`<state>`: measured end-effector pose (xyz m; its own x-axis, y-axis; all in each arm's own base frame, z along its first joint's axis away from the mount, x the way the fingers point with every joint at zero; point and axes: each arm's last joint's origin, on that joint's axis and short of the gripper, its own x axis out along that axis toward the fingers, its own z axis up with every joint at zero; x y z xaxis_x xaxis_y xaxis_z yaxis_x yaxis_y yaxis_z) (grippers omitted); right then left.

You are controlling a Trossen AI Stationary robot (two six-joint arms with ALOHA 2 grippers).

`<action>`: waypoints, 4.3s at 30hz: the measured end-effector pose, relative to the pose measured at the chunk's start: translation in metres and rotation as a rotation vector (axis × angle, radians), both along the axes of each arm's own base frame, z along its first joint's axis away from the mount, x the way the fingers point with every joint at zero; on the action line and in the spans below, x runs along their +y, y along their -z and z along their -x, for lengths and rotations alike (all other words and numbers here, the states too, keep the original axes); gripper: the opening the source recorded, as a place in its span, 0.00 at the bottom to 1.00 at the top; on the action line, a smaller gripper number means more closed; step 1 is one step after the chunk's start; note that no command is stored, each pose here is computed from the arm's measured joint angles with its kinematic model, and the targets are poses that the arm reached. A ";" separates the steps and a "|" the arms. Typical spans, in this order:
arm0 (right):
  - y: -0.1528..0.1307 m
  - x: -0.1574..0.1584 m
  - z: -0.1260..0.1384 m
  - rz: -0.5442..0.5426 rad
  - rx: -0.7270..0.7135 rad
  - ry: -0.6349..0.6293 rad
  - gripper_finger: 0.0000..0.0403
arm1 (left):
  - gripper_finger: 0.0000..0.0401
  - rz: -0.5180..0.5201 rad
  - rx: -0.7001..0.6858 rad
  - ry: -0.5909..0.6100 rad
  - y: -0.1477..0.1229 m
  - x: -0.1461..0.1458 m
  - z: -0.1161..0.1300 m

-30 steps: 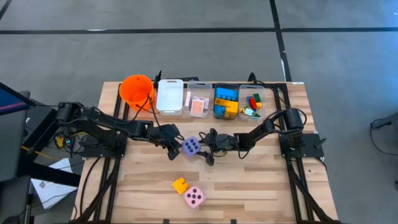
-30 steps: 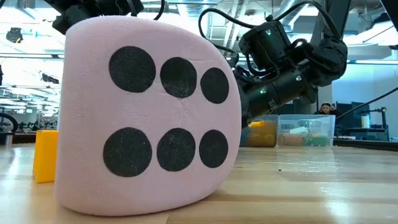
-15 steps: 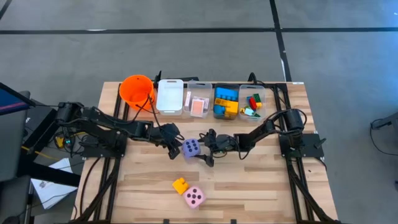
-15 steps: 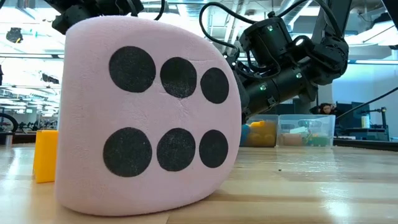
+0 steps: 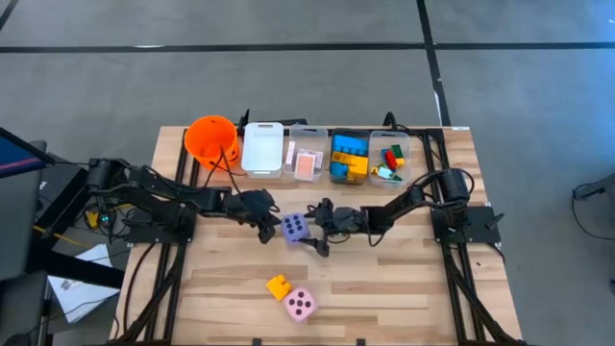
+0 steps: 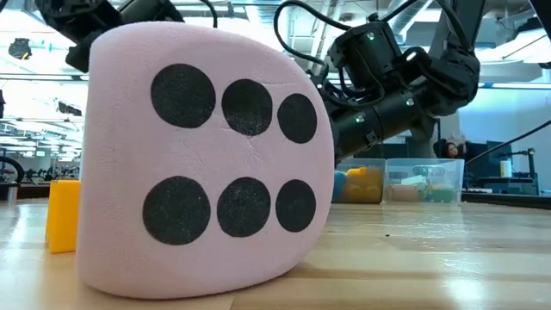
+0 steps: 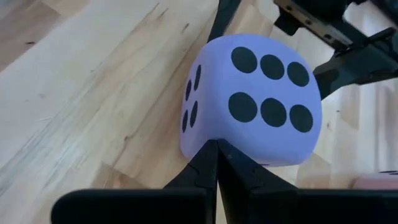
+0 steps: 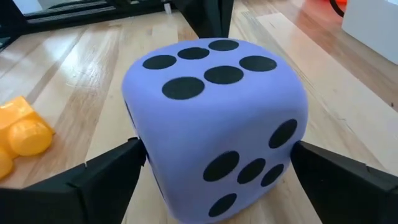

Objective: Pick & Place Toys
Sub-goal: Put the purple die into the white bin

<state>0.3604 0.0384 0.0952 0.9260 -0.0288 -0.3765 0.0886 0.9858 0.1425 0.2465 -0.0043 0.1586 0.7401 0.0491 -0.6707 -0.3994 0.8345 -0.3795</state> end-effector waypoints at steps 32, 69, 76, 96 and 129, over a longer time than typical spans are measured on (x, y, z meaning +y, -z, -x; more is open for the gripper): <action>-0.015 0.008 -0.022 -0.027 0.008 -0.068 0.99 | 0.00 -0.101 -0.171 -0.057 -0.005 0.013 -0.014; -0.019 -0.023 -0.026 -0.089 -0.025 0.122 0.99 | 0.00 -0.087 -0.337 0.025 -0.019 0.000 -0.022; -0.019 -0.023 -0.026 -0.088 -0.026 0.122 0.99 | 0.00 -0.088 -0.353 0.024 -0.021 0.001 -0.022; -0.023 -0.023 -0.027 -0.089 -0.052 0.132 0.99 | 0.00 -0.227 -0.438 0.071 -0.045 0.000 -0.012; -0.032 -0.022 -0.030 -0.081 -0.154 0.107 0.99 | 0.00 -0.380 -0.519 0.073 -0.055 0.003 -0.015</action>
